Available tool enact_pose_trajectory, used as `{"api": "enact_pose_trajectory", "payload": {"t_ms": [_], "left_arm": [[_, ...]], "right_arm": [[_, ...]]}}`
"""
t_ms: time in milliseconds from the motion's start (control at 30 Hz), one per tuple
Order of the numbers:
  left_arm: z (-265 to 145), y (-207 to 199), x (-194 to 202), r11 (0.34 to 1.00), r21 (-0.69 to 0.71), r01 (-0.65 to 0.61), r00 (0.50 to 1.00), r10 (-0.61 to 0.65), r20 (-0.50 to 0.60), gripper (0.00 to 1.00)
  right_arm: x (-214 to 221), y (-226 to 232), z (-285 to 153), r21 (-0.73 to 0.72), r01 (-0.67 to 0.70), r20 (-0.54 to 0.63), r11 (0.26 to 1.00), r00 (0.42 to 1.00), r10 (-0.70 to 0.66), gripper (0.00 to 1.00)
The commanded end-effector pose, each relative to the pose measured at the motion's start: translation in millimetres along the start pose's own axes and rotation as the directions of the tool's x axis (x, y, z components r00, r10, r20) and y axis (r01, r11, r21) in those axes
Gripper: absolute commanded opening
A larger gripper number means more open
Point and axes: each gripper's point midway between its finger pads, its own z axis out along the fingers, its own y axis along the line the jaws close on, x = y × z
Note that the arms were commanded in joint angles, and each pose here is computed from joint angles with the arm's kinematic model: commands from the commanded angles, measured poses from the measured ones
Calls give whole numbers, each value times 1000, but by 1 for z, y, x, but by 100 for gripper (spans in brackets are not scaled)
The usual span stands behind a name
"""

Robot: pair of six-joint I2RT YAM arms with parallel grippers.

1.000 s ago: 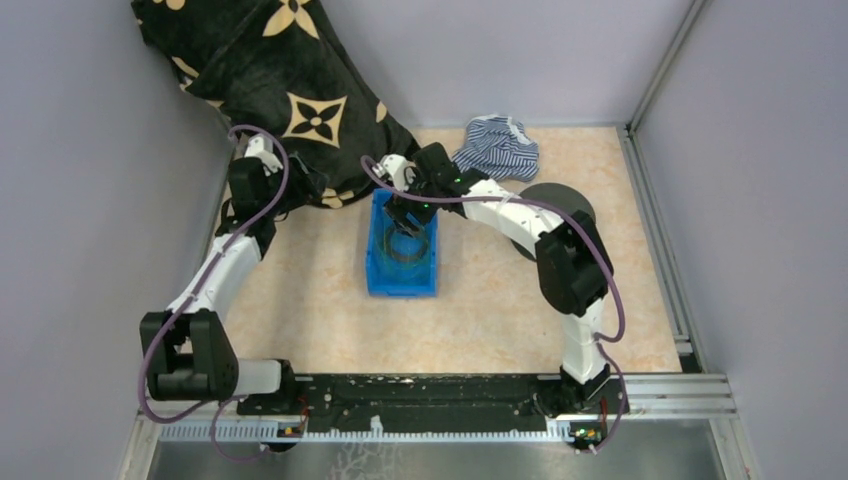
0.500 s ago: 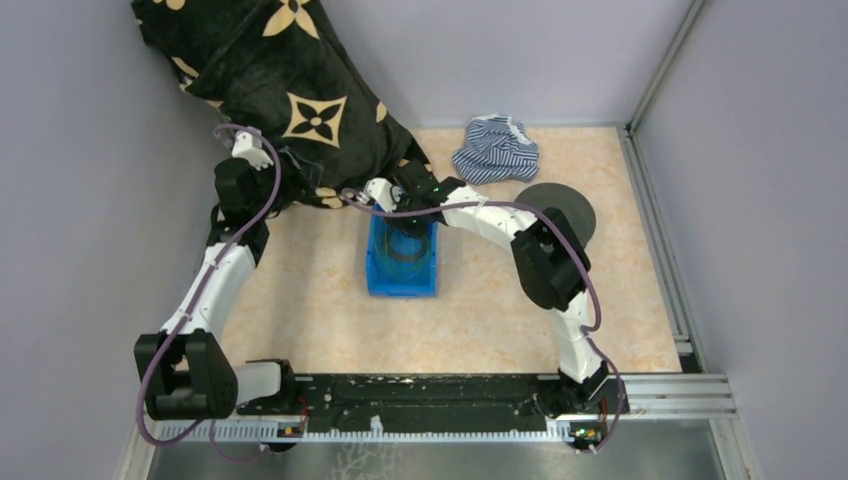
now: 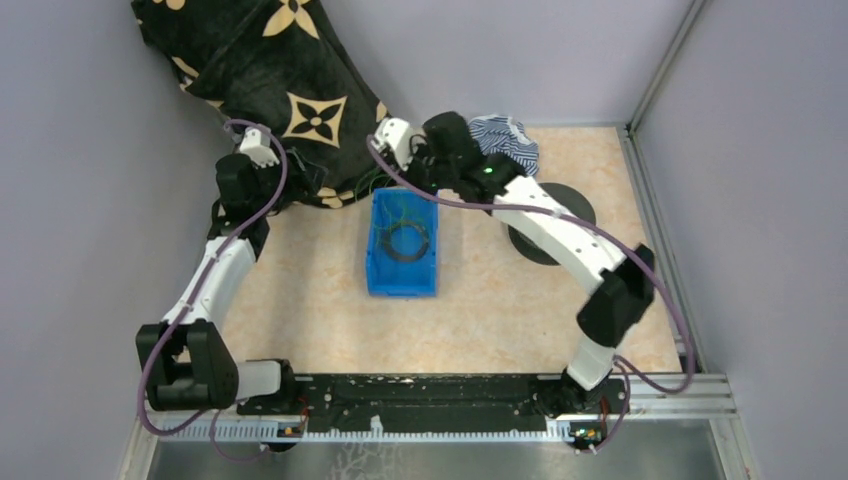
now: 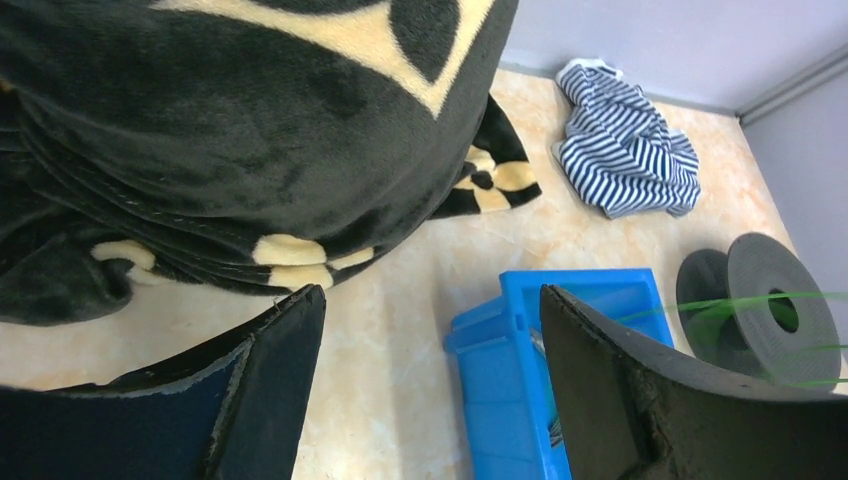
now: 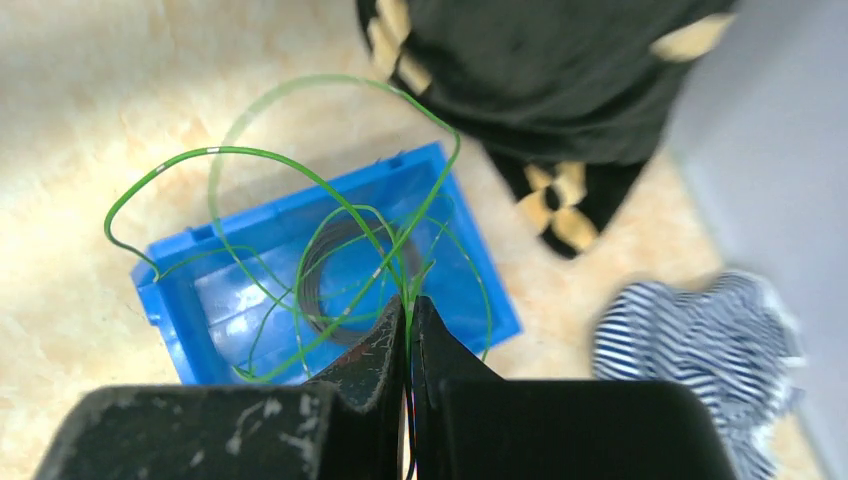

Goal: Wrap the cables

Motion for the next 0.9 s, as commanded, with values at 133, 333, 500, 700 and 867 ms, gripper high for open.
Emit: {"api": "enact_pose_trajectory", "payload": {"t_ms": [133,333,500,700,867], "left_arm": [[7,-24,16,983,156,-97,987,115,-113,84],[11,-49,44,952,210,-223,954,257,-156,88],[17,-74,74,899,225,-375,893,416,-174,90],[29,-78,95,859,207,-468,838,506,-202,87],[32,-80,106,848,230,-477,830,521,-201,87]], "right_arm": [[-97,-40,-161,298,-15,304,954,949,-80,0],[-88,-61,-223,429,-51,327,902,939,-103,0],[-41,-75,-245,497,-82,268,864,961,-63,0],[48,-64,-228,490,-78,94,868,995,36,0],[105,-42,-200,431,-73,-30,899,995,95,0]]}}
